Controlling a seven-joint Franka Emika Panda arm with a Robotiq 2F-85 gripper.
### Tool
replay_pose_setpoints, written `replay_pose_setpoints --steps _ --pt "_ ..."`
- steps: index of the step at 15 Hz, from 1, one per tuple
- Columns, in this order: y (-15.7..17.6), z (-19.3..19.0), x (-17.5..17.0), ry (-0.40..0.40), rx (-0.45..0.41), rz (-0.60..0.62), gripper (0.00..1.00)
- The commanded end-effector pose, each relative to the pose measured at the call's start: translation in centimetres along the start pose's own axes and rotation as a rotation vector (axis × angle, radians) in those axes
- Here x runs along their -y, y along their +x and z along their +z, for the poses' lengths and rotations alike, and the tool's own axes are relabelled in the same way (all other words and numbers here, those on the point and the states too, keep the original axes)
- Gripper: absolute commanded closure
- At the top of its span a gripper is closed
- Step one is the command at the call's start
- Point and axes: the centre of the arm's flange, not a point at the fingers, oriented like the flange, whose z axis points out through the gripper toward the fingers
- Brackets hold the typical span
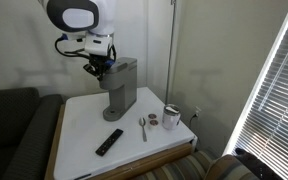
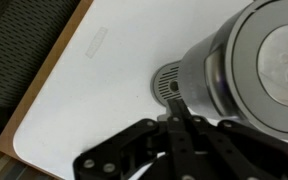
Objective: Open the coffee machine
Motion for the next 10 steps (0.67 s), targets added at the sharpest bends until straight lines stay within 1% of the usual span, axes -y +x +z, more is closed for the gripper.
replay_pose_setpoints --steps 1,4,6,10 --pt "0.16 -0.13 -1.01 0.036 -0.004 0.062 1.00" --pt "0.26 -0.17 -1.01 0.063 0.004 0.083 1.00" --pt "0.16 -0.32 -0.89 0.096 0.021 0.081 1.00" --pt "0.06 -0.41 -0.84 0.166 0.091 0.091 1.00"
